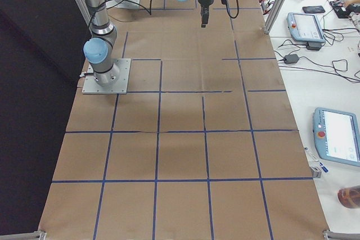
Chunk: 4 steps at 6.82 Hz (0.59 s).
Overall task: Weigh mango
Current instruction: 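Lower the mango onto the scale platform and open the left gripper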
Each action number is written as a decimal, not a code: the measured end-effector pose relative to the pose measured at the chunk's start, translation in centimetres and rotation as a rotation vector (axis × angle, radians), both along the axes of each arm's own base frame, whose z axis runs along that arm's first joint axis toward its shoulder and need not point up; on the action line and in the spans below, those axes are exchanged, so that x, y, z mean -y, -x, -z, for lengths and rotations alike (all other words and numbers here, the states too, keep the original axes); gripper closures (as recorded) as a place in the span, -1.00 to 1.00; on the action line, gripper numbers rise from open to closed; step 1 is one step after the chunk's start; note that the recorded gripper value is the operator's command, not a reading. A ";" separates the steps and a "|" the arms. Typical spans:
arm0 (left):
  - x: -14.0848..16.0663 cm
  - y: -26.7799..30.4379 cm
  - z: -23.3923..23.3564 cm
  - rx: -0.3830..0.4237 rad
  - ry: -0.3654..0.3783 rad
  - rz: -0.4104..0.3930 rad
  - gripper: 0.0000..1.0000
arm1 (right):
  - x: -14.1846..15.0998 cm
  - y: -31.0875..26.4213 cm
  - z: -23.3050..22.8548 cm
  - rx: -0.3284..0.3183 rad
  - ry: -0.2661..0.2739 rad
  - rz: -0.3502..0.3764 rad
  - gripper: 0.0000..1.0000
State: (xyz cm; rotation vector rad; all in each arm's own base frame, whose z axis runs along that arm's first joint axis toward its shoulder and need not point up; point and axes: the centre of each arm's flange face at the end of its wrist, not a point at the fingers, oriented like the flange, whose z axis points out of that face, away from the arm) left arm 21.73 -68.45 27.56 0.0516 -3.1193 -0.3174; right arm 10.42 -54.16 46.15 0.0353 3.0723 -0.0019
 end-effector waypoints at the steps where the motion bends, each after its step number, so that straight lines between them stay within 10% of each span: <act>1: 0.0 0.0 1.4 0.010 0.020 -0.001 0.58 | 0.0 0.0 0.0 0.000 0.000 0.000 -1.00; 4: 0.0 -0.5 3.7 0.008 0.016 -0.010 0.05 | 0.0 0.0 0.0 0.000 0.000 0.000 -1.00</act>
